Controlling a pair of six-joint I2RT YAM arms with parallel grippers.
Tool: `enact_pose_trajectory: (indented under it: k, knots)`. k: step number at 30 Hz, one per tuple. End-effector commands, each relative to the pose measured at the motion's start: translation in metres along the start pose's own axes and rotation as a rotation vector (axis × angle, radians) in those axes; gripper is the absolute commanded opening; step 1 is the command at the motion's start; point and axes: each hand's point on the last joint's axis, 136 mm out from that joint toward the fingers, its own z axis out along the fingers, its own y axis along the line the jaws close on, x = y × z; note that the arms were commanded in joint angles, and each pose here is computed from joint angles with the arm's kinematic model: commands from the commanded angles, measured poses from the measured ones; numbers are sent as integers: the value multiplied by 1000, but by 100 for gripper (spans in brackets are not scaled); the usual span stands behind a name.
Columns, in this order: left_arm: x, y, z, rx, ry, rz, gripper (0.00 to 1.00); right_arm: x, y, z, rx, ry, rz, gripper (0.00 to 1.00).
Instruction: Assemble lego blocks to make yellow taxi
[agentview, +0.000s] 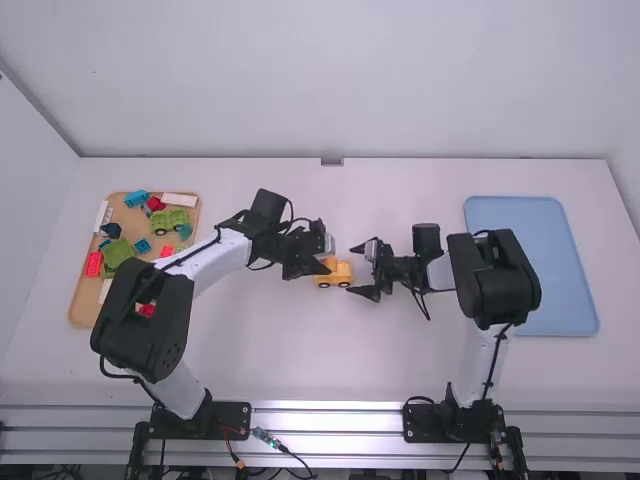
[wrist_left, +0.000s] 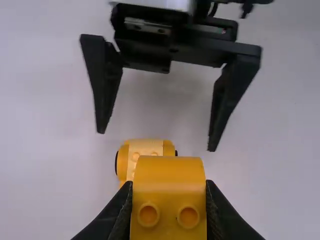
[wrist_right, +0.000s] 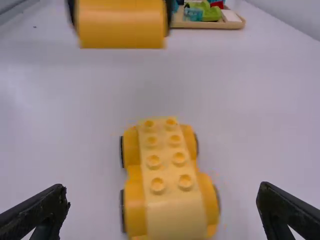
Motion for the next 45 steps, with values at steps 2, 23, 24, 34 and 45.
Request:
enact_pose_trajectory:
  k: [2, 23, 24, 34, 45]
  knots:
    - [-1, -3, 0, 9, -11, -30, 2, -2, -6, 8, -45, -51, 27, 99]
    - [28, 2, 9, -76, 55, -45, 2, 28, 5, 61, -72, 124, 26, 92]
    - [32, 1, 10, -80, 54, -43, 2, 28, 6, 61, -74, 120, 25, 89]
    - [30, 3, 12, -101, 9, -36, 2, 28, 8, 61, -80, 119, 30, 97]
    - [34, 5, 29, -44, -20, -55, 2, 21, 9, 41, -108, 21, 11, 99]
